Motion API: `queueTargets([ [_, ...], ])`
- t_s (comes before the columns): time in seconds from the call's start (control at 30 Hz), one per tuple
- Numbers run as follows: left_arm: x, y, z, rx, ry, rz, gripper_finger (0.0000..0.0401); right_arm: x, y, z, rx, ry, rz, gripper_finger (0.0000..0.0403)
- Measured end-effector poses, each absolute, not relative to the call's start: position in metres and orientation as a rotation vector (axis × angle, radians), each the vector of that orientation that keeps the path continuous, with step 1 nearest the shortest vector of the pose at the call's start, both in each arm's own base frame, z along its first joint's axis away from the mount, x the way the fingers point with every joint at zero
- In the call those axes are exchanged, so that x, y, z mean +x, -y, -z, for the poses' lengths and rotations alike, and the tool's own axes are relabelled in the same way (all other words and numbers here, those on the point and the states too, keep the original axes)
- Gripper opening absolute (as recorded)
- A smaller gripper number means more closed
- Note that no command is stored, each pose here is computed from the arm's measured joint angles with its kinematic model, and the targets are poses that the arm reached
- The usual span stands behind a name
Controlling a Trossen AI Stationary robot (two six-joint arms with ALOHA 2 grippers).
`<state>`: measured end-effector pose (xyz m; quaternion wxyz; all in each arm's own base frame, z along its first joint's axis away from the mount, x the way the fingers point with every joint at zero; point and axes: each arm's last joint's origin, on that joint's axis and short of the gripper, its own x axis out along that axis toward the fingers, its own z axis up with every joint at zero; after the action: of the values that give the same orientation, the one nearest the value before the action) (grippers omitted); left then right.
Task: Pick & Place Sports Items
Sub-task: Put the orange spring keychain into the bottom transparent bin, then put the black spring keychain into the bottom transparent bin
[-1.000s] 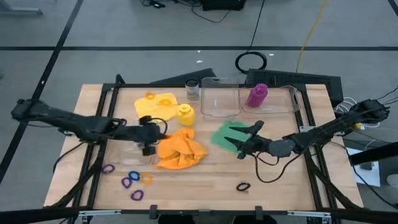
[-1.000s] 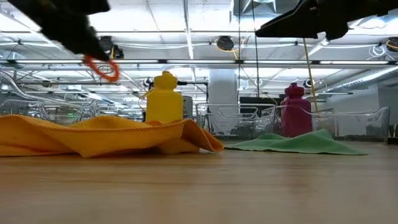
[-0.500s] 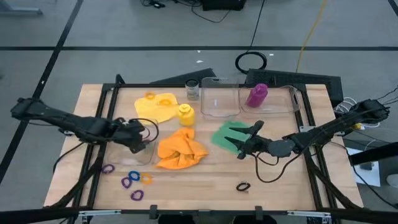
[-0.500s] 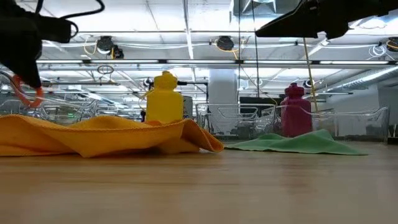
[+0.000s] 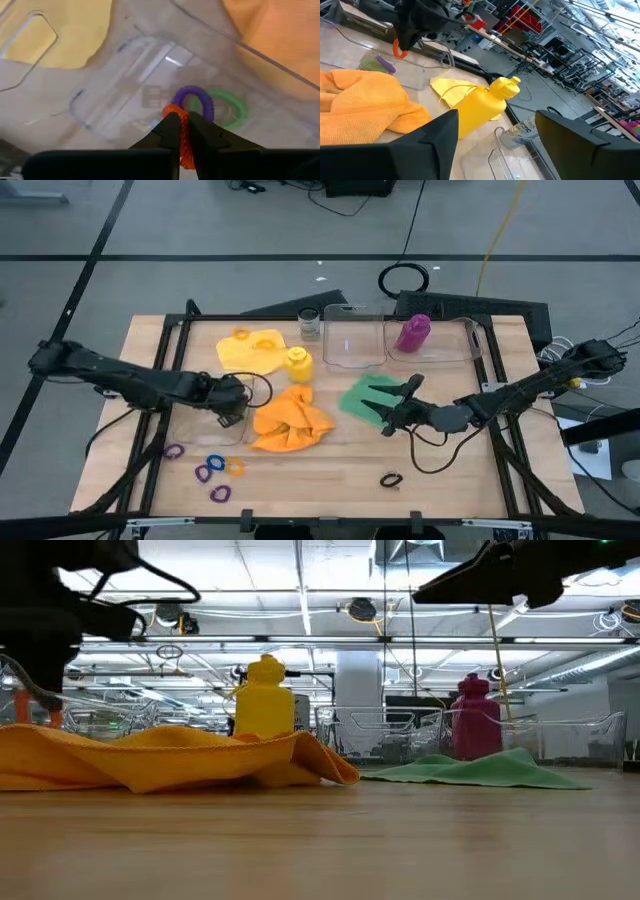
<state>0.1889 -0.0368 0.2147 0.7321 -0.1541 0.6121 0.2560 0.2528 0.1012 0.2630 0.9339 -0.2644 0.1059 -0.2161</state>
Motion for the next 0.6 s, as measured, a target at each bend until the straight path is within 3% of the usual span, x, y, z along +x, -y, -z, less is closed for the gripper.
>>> queueTargets([
  [0.2,0.19,0.031,-0.2145,-0.346,-1.35,-0.577,0.0025,0.2528,-0.1011,-0.263,-0.541,-0.217,0.442,0.0192],
  [0.6,0.1903,0.0292,-0.2145,-0.334,-1.356,-0.568,0.0138,0.2528,-0.1011,-0.263,-0.54,-0.216,0.442,0.0192],
])
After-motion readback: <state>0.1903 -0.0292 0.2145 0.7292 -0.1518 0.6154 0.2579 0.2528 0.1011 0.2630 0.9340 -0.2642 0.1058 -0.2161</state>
